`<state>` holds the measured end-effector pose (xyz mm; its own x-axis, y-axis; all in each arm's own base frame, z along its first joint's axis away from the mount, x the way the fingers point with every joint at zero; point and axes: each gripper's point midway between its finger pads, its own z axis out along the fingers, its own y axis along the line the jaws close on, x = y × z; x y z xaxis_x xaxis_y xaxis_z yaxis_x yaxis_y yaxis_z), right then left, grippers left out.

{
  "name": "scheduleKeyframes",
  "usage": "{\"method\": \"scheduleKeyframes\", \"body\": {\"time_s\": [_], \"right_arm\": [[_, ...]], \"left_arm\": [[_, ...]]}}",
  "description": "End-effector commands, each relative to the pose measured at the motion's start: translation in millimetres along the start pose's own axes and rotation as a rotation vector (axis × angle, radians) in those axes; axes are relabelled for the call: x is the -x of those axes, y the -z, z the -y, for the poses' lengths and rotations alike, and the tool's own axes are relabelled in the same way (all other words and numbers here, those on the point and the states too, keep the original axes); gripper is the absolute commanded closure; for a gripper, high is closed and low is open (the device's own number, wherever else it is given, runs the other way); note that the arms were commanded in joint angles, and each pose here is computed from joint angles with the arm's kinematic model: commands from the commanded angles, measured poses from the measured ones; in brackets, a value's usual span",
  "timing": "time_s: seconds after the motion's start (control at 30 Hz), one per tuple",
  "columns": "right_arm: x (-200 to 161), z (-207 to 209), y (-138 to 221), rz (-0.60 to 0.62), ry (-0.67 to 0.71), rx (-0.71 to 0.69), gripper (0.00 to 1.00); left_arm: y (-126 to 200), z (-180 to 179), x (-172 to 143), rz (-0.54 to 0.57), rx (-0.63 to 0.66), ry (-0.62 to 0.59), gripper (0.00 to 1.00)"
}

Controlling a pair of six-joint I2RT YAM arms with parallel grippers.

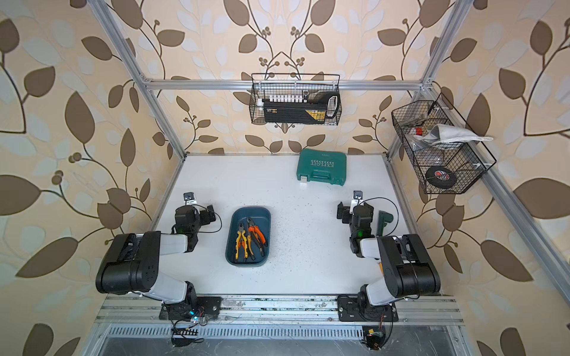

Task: Take the pliers out of the storage box
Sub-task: Pick up the pliers from the storage box.

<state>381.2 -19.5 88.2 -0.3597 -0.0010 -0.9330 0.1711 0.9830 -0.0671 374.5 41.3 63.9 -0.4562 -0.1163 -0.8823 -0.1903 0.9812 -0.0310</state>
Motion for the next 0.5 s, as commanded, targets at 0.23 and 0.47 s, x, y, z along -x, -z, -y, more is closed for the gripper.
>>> {"method": "scheduleKeyframes", "body": {"time_s": [0.23,0.47], "right_arm": [[6.5,-1.1,-2.6,0.011,-0.014,0.007,0.0],[6.3,-0.8,-2.5,0.01,-0.014,0.006,0.0]], "left_arm": [[1.0,2.8,15.5,0.044,-0.019,0.01,0.01],[0.9,2.7,14.9,0.043,-0.019,0.009,0.01]]}}
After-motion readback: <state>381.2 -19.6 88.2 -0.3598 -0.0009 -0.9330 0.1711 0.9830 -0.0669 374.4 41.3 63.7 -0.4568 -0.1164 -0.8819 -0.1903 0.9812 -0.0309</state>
